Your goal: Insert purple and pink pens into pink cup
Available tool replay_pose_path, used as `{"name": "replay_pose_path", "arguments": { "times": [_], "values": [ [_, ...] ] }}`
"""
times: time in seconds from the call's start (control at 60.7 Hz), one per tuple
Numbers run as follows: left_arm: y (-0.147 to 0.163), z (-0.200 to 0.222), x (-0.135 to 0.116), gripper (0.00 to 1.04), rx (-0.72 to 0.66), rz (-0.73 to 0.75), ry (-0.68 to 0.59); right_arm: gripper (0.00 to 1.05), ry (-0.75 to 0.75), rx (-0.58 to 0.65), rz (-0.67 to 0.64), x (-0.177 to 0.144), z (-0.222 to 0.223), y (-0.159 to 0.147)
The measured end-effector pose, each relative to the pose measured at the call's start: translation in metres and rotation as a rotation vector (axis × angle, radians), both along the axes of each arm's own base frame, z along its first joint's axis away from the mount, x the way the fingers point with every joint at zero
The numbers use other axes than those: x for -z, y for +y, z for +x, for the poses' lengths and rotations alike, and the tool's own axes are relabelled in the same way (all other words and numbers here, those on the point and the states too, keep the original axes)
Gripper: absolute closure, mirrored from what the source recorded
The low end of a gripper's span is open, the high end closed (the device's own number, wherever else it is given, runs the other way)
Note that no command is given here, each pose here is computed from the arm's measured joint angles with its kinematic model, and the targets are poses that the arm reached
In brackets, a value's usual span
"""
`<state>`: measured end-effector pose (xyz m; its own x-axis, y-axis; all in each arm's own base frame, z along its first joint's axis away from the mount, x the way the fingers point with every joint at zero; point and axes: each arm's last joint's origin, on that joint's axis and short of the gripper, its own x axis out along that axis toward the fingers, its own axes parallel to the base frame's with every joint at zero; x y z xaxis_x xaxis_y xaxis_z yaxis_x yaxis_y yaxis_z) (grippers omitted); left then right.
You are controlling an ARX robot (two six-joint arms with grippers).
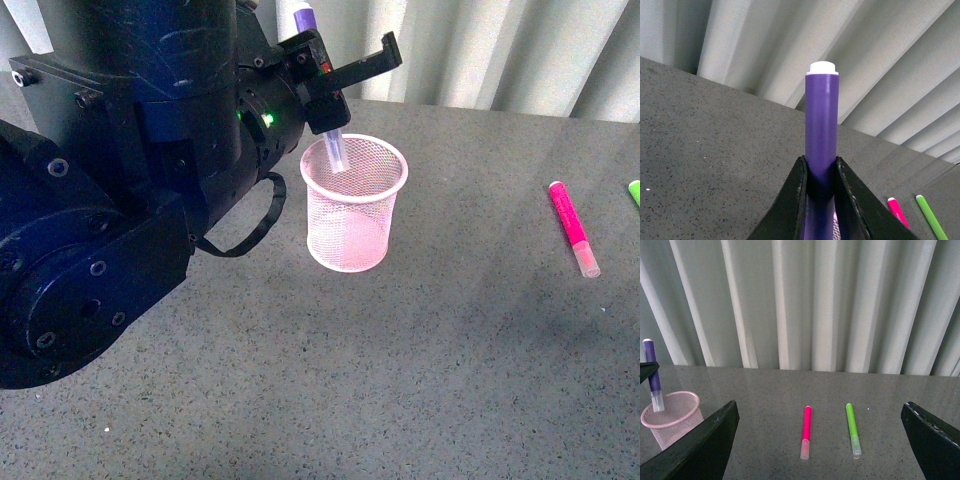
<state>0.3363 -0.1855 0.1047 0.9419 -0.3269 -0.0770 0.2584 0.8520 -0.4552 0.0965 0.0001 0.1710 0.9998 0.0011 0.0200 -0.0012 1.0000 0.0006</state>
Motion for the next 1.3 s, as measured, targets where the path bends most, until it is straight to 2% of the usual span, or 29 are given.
{"name": "replay_pose_path", "arguments": {
  "times": [0.313, 0.478, 0.676, 0.956, 1.17, 1.302],
  "values": [
    [-0.003, -0.001, 0.016, 0.92, 0.025, 0.005, 0.030, 0.07, 0.000, 0.000, 0.000, 0.000, 0.000, 0.000],
    [-0.003, 0.002, 0.020, 0.92, -0.004, 0.005, 0.071, 0.07, 0.000, 0.000, 0.000, 0.000, 0.000, 0.000],
    [0.003, 0.003, 0.020, 0.59, -0.012, -0.007, 0.131, 0.07, 0.000, 0.000, 0.000, 0.000, 0.000, 0.000],
    [0.027, -0.015, -0.027, 0.06, 0.030, -0.026, 0.095, 0.07, 0.000, 0.000, 0.000, 0.000, 0.000, 0.000],
    [0.039, -0.021, -0.025, 0.07, 0.001, -0.003, 0.126, 0.07, 0.000, 0.000, 0.000, 0.000, 0.000, 0.000],
    [0.051, -0.027, -0.046, 0.07, 0.018, 0.132, 0.176, 0.07, 0.000, 0.000, 0.000, 0.000, 0.000, 0.000]
  ]
}}
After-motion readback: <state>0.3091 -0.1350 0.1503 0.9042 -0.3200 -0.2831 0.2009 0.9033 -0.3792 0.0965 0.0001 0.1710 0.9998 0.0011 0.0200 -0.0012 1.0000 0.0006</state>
